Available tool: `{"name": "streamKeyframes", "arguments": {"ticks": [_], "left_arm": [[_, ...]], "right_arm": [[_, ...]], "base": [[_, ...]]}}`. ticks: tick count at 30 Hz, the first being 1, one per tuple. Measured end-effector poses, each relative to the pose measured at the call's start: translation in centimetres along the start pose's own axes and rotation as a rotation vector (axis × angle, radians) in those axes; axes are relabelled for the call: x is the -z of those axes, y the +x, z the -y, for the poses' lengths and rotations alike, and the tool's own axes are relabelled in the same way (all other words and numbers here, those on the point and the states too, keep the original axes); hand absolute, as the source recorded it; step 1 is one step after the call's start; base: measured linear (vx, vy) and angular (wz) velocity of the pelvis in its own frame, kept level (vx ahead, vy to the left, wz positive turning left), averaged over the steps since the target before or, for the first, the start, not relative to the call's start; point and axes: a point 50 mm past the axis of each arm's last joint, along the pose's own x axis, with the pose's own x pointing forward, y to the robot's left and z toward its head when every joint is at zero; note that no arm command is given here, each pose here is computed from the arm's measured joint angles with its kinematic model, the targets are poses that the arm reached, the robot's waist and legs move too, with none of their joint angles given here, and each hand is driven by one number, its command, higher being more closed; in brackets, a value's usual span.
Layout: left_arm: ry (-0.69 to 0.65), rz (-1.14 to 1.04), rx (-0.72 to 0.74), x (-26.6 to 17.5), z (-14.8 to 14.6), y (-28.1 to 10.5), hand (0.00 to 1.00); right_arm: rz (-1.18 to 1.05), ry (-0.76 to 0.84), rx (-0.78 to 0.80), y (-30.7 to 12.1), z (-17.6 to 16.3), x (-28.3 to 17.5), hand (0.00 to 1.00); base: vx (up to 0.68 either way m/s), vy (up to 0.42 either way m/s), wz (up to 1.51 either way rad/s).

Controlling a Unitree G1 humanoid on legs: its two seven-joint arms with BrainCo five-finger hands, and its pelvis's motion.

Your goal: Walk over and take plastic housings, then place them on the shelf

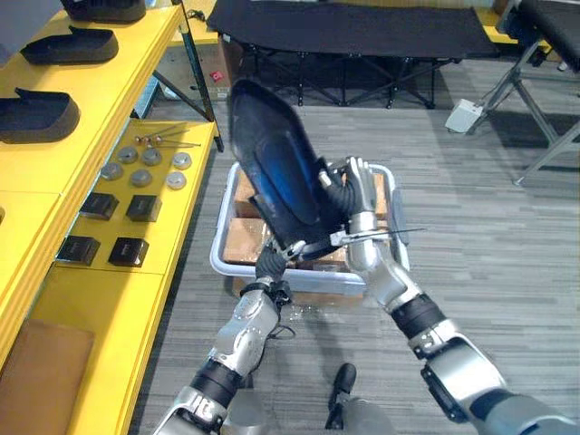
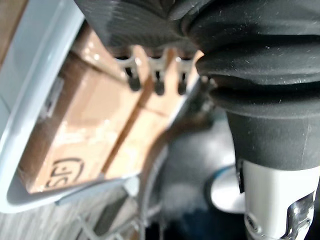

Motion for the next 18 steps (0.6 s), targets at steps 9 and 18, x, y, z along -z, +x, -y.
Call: {"name": "streamKeyframes", "arguments": {"ticks": [9, 18], "left_arm": [[-0.097, 0.124, -0.14, -2.0, -0.3, 0.8, 1.0], [-0.348, 0.358, -0.225, -6.0, -1.3, 1.1, 1.0]], "right_arm": [[0.021, 0.028, -0.034, -0.7, -1.1, -0.7, 1.0], [0.002, 0.089, -0.042, -2.4, -2.6, -1.2, 1.0]], "base": [[0.0, 0.006, 0.02], [0.0, 0.0, 0.0]]}}
